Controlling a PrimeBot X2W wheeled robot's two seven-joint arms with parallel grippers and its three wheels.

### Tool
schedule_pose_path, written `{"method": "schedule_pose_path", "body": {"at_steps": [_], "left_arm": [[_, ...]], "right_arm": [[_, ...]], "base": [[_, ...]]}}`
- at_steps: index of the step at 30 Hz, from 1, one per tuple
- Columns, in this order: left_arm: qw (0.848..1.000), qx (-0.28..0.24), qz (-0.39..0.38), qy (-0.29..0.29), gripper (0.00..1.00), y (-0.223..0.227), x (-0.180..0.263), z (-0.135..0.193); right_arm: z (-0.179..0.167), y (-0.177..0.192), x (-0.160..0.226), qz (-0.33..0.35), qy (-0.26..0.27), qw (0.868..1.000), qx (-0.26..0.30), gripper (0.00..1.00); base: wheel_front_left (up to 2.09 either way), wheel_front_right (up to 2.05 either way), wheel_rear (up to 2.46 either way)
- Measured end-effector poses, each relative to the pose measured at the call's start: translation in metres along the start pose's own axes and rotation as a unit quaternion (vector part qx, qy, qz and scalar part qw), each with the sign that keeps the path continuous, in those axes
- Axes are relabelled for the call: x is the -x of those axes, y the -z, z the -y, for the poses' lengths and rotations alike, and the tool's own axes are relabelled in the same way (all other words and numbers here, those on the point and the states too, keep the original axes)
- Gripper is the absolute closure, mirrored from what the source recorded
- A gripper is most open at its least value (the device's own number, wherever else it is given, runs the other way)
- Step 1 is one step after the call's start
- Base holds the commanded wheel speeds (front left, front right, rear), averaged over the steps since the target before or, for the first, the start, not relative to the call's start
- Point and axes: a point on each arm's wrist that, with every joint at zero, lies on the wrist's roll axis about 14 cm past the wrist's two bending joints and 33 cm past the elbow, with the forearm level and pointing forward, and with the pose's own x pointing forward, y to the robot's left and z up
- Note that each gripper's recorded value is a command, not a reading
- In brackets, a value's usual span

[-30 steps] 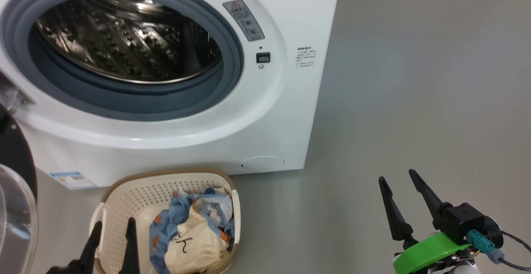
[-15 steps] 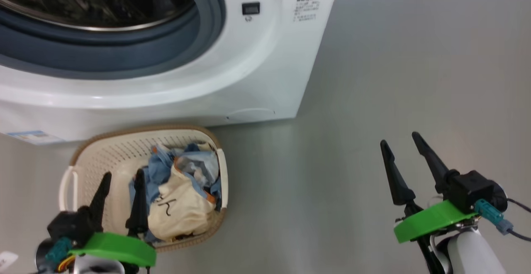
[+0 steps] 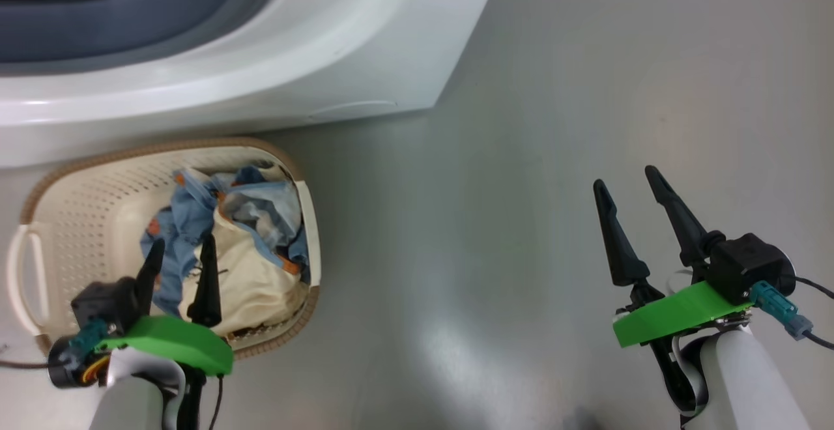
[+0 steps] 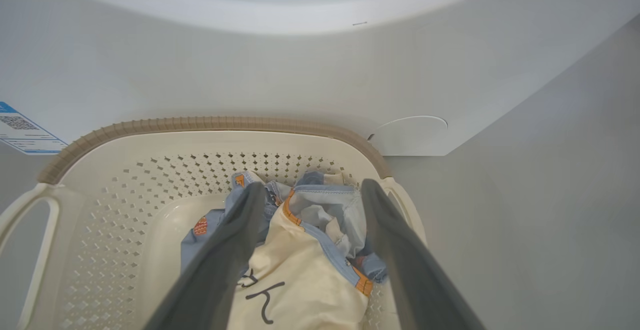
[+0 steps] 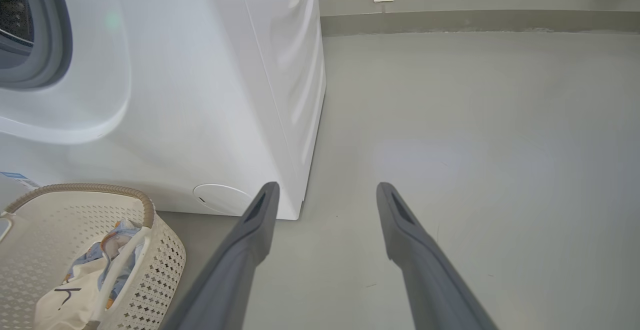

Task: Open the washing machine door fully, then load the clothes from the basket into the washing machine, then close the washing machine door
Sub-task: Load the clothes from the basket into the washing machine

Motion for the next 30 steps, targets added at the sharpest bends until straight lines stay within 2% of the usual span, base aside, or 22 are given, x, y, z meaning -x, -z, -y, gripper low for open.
{"method": "schedule_pose_path", "body": {"at_steps": [17,24,30], "left_arm": [[0.99,-0.017,-0.14,0.007,0.0,0.099,-0.05,-0.022],[0.972,-0.032,-0.233,0.016,0.0,0.154,-0.05,-0.029],[0.961,-0.048,-0.271,0.028,0.0,0.173,-0.062,-0.03]], "right_arm": [[0.017,0.058,-0.016,-0.058,0.024,0.998,-0.011,0.0],[0.027,0.076,-0.016,-0.078,0.037,0.996,-0.009,0.0],[0.036,0.084,-0.013,-0.089,0.05,0.995,-0.007,0.0]], "base": [[0.0,0.0,0.0],[0.0,0.0,0.0],[0.0,0.0,0.0]]}}
